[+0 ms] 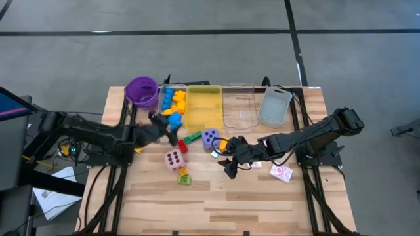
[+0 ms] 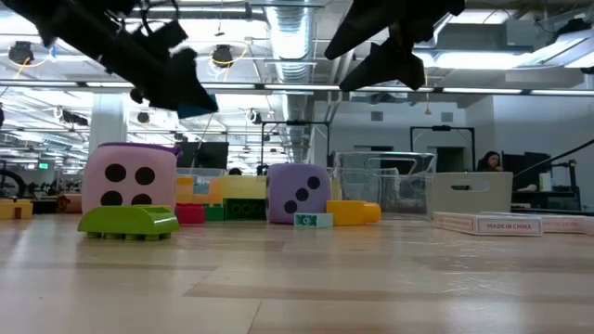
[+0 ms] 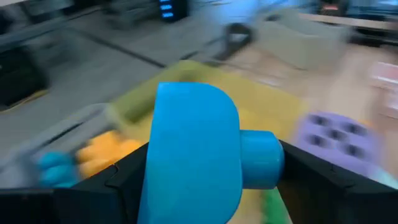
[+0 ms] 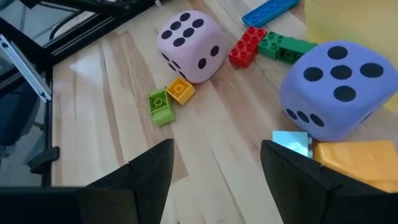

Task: Pick & Place Toys
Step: Put the bottom blue stud game piece into the left transparent bin, then put the right yellow stud game piece into the left transparent bin

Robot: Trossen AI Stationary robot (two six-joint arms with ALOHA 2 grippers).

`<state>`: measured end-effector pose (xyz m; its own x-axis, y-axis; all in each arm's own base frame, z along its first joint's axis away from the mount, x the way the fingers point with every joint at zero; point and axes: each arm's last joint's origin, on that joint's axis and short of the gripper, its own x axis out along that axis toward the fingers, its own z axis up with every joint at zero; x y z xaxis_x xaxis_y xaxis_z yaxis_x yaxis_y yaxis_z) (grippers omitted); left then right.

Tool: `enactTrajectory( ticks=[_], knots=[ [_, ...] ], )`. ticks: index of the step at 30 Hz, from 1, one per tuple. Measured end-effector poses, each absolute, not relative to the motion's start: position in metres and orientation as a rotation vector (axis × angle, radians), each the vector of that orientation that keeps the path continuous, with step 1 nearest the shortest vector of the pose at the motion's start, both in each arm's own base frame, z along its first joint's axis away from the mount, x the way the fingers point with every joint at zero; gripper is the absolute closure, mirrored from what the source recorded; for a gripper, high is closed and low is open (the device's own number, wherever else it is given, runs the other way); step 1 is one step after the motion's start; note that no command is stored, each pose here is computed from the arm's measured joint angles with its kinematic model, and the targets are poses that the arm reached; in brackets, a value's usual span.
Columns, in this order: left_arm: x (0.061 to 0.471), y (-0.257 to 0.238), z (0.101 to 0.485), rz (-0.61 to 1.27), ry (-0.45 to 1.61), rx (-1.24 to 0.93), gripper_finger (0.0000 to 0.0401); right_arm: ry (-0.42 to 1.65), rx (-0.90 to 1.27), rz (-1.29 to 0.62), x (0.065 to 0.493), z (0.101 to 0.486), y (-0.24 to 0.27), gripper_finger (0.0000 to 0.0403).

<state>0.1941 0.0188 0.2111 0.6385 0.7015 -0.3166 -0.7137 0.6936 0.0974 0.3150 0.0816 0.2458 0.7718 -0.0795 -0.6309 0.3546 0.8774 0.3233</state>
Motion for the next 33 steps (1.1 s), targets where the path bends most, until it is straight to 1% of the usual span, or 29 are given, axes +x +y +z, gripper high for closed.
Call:
enactTrajectory(
  ticks=[5, 8, 13, 18, 25, 30, 33],
  knots=[
    [0.187, 0.057, 0.211, 0.997, 0.343, -0.082, 0.0135, 0.654, 0.417, -0.236, 0.315, 0.246, 0.08, 0.0168],
    [0.18, 0.079, 0.211, 1.036, 0.342, -0.132, 0.0132, 0.652, 0.419, -0.246, 0.316, 0.246, 0.077, 0.0168],
    [0.172, 0.107, 0.208, 0.991, 0.355, -0.227, 0.0127, 0.641, 0.431, -0.269, 0.318, 0.246, 0.069, 0.0168],
    [0.169, 0.121, 0.2, 0.977, 0.392, -0.274, 0.0116, 0.594, 0.455, -0.265, 0.322, 0.25, 0.065, 0.0168],
    [0.177, 0.127, 0.197, 0.897, 0.33, -0.357, 0.0088, 0.52, 0.536, -0.255, 0.326, 0.256, 0.067, 0.0168],
    [0.178, 0.128, 0.199, 0.893, 0.293, -0.369, 0.0066, 0.522, 0.588, -0.268, 0.325, 0.255, 0.069, 0.0168],
    [0.18, 0.127, 0.201, 0.855, 0.23, -0.477, 0.0056, 0.523, 0.592, -0.266, 0.325, 0.255, 0.07, 0.0168]
  ],
)
